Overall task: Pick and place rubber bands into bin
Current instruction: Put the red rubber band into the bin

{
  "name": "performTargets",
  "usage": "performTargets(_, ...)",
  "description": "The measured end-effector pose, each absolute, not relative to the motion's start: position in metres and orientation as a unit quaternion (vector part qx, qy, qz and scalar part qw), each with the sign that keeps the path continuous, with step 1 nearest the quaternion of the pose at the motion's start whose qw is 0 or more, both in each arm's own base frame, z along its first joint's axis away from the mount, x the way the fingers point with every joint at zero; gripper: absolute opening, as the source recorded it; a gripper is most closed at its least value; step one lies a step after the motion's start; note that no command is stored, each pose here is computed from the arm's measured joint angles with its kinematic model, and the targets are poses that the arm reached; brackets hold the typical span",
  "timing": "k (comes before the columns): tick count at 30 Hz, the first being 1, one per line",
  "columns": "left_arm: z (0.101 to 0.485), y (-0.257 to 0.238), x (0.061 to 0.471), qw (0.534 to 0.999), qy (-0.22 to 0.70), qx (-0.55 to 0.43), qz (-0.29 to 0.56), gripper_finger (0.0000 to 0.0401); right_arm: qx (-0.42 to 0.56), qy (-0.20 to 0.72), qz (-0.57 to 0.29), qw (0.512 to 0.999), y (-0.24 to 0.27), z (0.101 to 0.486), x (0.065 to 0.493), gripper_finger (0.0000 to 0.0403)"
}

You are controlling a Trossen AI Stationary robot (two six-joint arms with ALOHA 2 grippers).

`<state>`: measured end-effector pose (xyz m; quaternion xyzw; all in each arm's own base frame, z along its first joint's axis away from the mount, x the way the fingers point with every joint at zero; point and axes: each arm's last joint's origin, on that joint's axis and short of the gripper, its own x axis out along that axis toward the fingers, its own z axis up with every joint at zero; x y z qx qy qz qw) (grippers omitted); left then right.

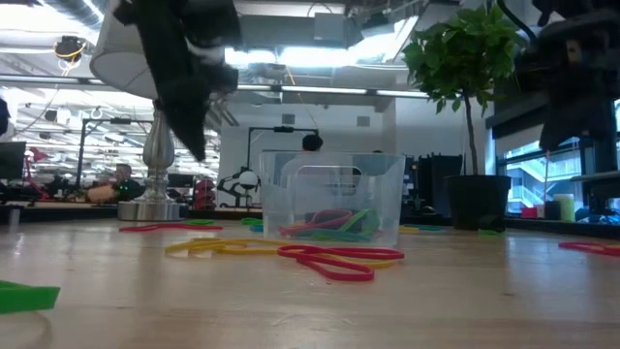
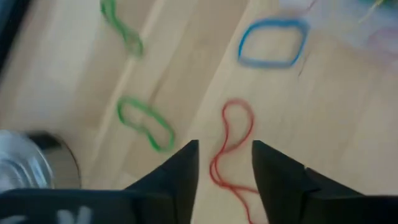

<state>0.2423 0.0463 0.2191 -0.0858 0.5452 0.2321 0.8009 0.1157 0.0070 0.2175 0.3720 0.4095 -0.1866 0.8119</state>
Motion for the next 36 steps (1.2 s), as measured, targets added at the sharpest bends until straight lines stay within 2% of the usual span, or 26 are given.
performTargets(6, 0.186, 0.056, 0.252, 0.749, 0.607, -0.140, 0.226, 0.0184, 0.357, 0.414, -0.182, 0.817, 0.007, 0.216, 0.116, 0.0015)
performTargets(15, 0.139, 0.071, 0.260, 0.681, 0.678, -0.158, 0.225, 0.0172, 0.356, 0.414, -0.181, 0.818, 0.007, 0.216, 0.116, 0.0016)
performTargets(19, 0.128, 0.074, 0.262, 0.663, 0.696, -0.186, 0.203, 0.0136, 0.352, 0.414, -0.181, 0.820, 0.007, 0.216, 0.116, 0.0016)
performTargets(23, 0.128, 0.071, 0.263, 0.663, 0.701, -0.178, 0.195, 0.0056, 0.343, 0.413, -0.183, 0.823, 0.006, 0.216, 0.116, 0.0016)
performTargets(25, 0.134, 0.070, 0.264, 0.666, 0.697, -0.176, 0.199, 0.0016, 0.343, 0.413, -0.184, 0.824, 0.006, 0.216, 0.116, 0.0016)
performTargets(29, 0.167, 0.061, 0.270, 0.661, 0.701, -0.130, 0.232, 0.0003, 0.343, 0.412, -0.184, 0.824, 0.006, 0.216, 0.116, 0.0016)
performTargets(33, 0.218, 0.051, 0.285, 0.712, 0.661, -0.045, 0.232, 0.0003, 0.342, 0.411, -0.183, 0.825, 0.006, 0.216, 0.117, 0.0016)
performTargets(36, 0.262, 0.042, 0.298, 0.771, 0.600, -0.009, 0.211, 0.0003, 0.342, 0.410, -0.182, 0.826, 0.006, 0.217, 0.117, 0.0016)
